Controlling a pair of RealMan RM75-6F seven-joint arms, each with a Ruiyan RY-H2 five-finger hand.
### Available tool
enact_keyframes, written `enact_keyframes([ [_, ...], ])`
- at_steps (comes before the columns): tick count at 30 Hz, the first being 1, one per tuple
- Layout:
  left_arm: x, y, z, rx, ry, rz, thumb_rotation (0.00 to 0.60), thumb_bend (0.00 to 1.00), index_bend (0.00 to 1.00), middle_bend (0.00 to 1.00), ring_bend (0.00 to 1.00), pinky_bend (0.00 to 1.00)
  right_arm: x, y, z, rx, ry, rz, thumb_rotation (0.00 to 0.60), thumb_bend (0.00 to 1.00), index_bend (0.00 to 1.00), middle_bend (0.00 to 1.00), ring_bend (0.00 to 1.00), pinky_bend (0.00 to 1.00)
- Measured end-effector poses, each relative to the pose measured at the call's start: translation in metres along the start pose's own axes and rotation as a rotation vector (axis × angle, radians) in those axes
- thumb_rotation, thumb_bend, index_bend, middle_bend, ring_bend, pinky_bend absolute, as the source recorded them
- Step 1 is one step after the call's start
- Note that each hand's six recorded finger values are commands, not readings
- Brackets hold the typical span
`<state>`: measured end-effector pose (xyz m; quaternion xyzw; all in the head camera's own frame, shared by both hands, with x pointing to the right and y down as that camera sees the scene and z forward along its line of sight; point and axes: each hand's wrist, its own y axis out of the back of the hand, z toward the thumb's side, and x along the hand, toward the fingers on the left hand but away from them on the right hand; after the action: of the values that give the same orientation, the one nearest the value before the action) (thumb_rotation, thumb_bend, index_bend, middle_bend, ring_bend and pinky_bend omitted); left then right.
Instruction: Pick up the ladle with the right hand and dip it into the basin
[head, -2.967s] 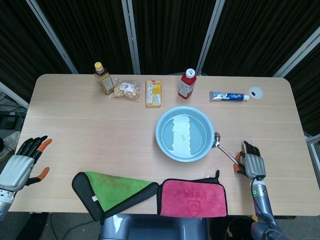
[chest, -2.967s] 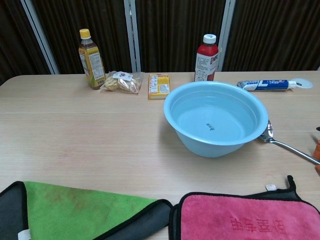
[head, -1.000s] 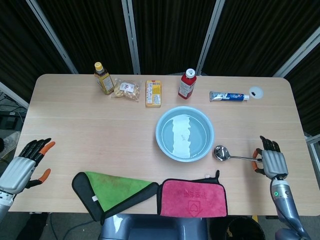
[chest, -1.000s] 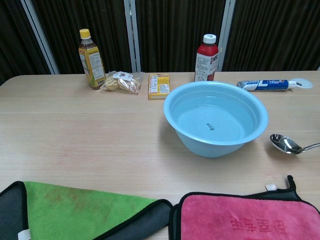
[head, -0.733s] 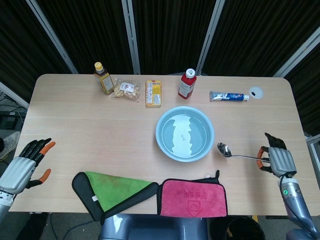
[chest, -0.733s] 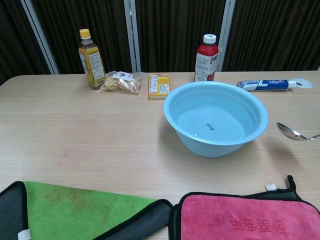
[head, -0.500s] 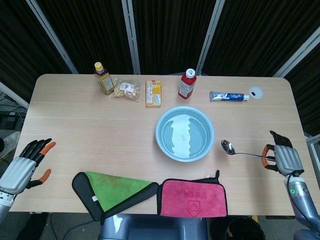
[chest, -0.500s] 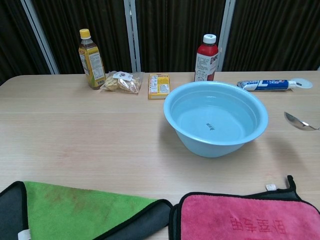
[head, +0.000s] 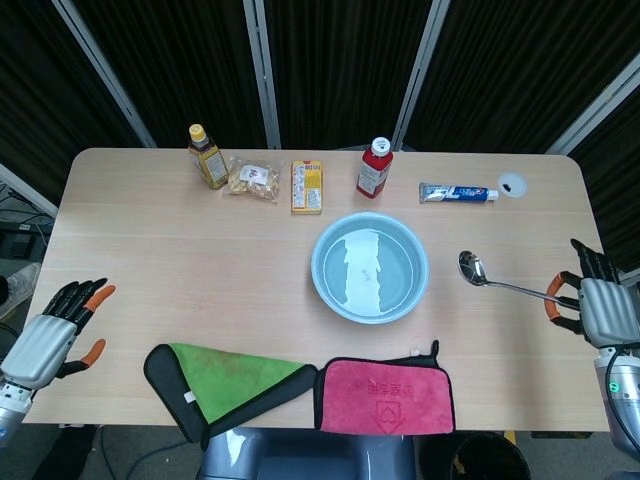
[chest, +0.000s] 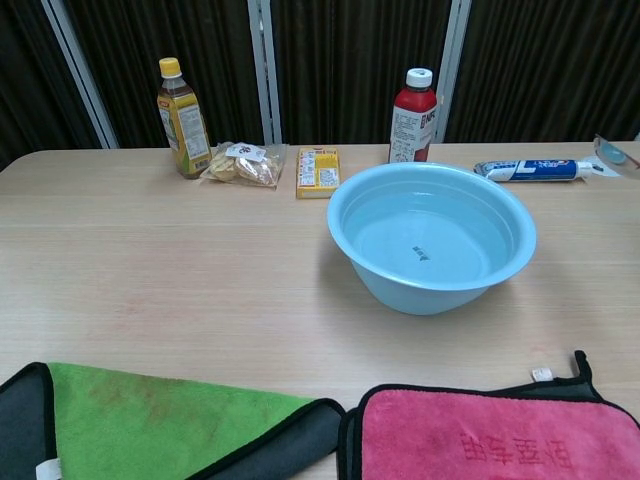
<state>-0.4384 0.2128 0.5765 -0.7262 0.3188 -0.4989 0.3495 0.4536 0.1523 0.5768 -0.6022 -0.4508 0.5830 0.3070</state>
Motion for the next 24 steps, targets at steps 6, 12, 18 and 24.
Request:
enact_keyframes([
  [6,0.001,-0.002,0.003,-0.003,-0.01,-0.011,0.6,0.44,0.04,0.0,0.0,0.0,0.016,-0.007,0.024,0.031,0.085,-0.07,0.6,0.42,0.66,0.01,0.0,0.0],
  [12,0.001,-0.001,0.002,-0.01,-0.011,-0.01,0.6,0.44,0.04,0.0,0.0,0.0,0.027,-0.032,0.043,0.104,0.134,-0.072,0.6,0.41,0.66,0.01,0.0,0.0],
  [18,0.0,0.001,0.0,-0.018,-0.012,-0.006,0.6,0.44,0.04,0.0,0.0,0.0,0.033,-0.056,0.063,0.204,0.174,-0.075,0.6,0.41,0.66,0.02,0.0,0.0],
  [24,-0.002,0.004,-0.001,-0.025,-0.013,0.001,0.6,0.44,0.04,0.0,0.0,0.0,0.031,-0.068,0.081,0.271,0.207,-0.069,0.6,0.41,0.66,0.02,0.0,0.0],
])
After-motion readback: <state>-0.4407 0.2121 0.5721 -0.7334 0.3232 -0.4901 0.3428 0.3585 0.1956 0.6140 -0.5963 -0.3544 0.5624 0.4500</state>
